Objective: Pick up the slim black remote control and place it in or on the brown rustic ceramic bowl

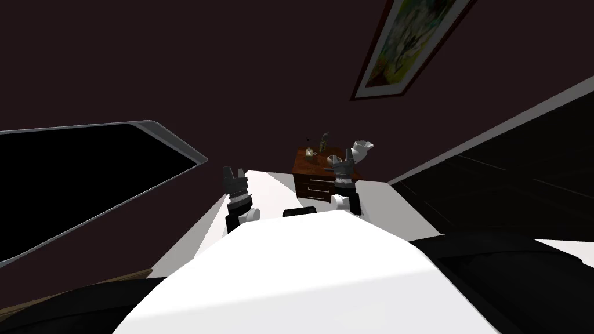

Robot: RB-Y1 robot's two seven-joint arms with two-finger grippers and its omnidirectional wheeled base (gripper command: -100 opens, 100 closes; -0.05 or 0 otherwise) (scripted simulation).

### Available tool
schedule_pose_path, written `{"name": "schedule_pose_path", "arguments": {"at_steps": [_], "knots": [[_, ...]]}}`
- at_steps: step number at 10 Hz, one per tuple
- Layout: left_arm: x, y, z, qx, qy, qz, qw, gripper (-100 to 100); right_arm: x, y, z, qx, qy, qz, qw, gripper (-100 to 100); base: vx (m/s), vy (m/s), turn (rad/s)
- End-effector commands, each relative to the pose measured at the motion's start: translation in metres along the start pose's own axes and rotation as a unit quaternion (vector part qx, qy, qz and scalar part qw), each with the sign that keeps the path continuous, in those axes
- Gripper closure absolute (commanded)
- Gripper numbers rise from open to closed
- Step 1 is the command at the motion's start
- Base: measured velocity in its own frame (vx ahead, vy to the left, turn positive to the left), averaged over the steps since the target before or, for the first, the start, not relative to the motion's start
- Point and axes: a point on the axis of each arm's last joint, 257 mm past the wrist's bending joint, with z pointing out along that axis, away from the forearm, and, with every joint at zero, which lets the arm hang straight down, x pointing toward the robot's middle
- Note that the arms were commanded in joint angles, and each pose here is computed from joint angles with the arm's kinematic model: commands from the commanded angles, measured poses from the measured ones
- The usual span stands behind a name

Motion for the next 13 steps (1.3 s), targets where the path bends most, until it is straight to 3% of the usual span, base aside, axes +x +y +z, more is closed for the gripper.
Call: {"name": "schedule_pose_path", "arguments": {"at_steps": [1,4,8,10,13], "knots": [[0.000,0.000,0.000,0.000,0.000,0.000,1.0000,0,0.006,-0.002,-0.002,0.005,0.015,-0.007,0.9999,-100,-0.030,-0.003,-0.011],[0.000,0.000,0.000,0.000,0.000,0.000,1.0000,0,0.026,-0.010,-0.013,0.020,0.061,-0.026,0.9976,-100,-0.093,-0.007,-0.015],[0.000,0.000,0.000,0.000,0.000,0.000,1.0000,0,0.053,-0.023,-0.034,0.043,0.126,-0.052,0.9898,-100,-0.171,-0.004,-0.023],[0.000,0.000,0.000,0.000,0.000,0.000,1.0000,0,0.070,-0.035,-0.053,0.060,0.170,-0.068,0.9813,-100,-0.140,0.005,-0.013],[0.000,0.000,0.000,0.000,0.000,0.000,1.0000,0,0.080,-0.043,-0.067,0.072,0.207,-0.083,0.9722,-100,-0.127,0.015,-0.006]]}}
